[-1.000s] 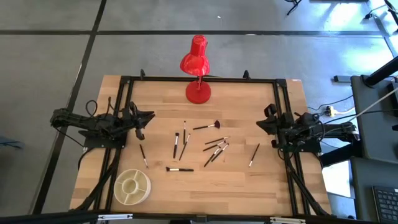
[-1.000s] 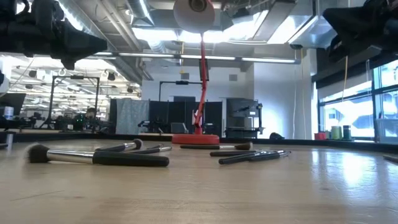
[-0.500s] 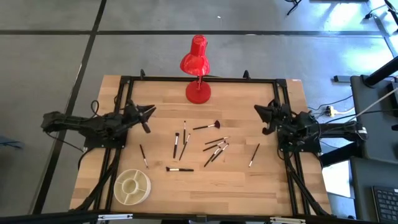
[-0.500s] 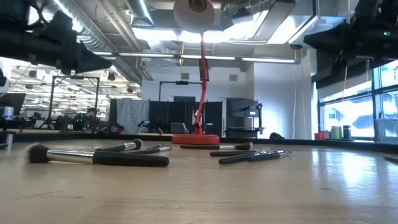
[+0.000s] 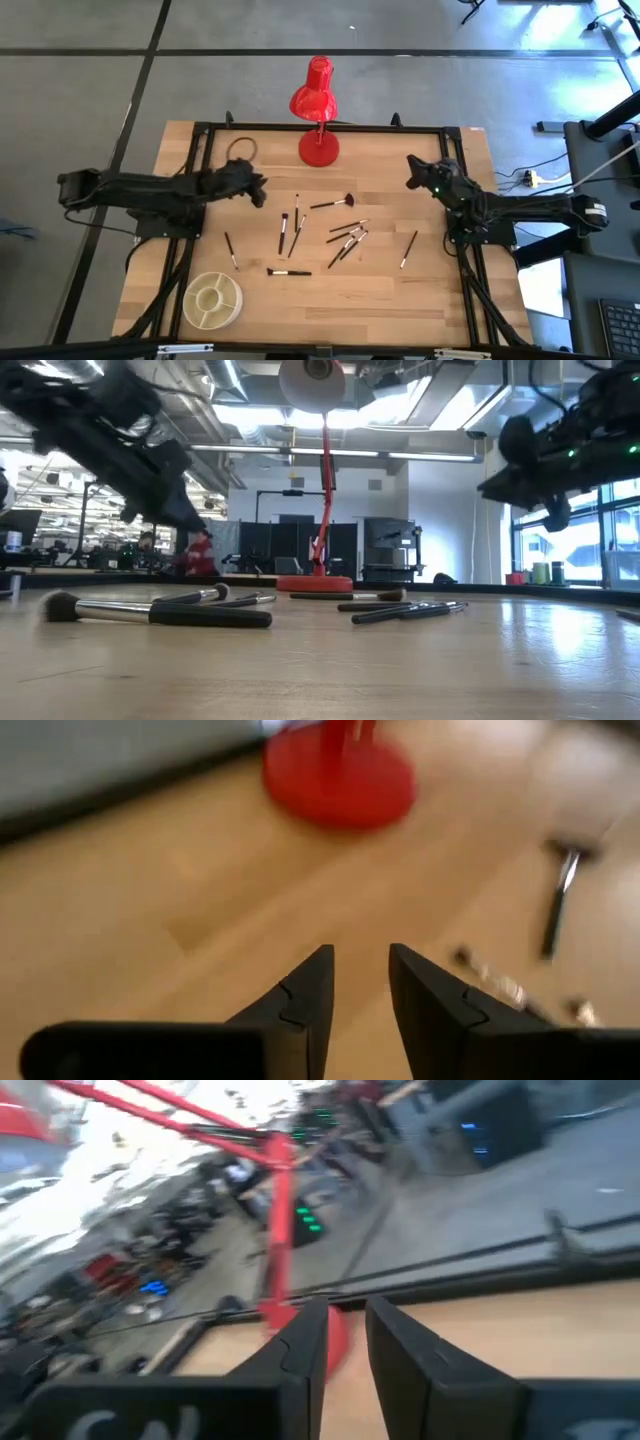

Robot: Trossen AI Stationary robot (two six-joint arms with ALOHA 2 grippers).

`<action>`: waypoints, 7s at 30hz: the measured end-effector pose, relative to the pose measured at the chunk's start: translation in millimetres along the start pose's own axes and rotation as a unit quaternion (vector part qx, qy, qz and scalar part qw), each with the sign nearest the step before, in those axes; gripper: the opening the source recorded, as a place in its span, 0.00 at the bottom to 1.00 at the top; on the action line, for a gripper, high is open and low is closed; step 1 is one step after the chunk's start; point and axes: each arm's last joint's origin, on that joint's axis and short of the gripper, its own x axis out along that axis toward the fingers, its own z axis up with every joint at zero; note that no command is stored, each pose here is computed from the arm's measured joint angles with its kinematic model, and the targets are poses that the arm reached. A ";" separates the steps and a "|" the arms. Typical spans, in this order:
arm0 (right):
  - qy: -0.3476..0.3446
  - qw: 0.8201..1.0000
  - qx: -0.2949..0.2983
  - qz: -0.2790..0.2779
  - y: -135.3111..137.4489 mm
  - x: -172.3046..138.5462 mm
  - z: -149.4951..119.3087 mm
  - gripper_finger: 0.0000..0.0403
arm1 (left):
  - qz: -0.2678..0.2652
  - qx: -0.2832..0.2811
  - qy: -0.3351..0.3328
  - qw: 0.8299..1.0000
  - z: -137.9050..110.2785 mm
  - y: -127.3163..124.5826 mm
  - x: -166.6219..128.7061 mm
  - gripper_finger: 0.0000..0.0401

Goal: Put items in baskets/containers
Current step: Put the eyeshadow brush into the pen organizer

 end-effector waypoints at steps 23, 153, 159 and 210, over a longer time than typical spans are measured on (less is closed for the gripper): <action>0.110 0.983 -0.144 -0.041 -14.6 12.4 -29.4 0.18 | -0.353 0.450 0.379 0.727 -33.0 -92.5 -32.5 0.23; 0.180 0.960 0.016 0.213 34.8 -23.0 -37.2 0.18 | -0.328 0.115 -0.029 0.937 -83.5 -110.0 -245.5 0.04; 0.170 0.964 0.014 0.202 34.2 -22.6 -36.7 0.18 | -0.319 0.144 -0.045 0.936 -91.2 -113.2 -243.8 0.04; 0.185 0.964 0.010 0.191 31.5 -22.6 -39.9 0.18 | -0.333 0.200 -0.017 0.921 -121.4 -108.9 -252.3 0.05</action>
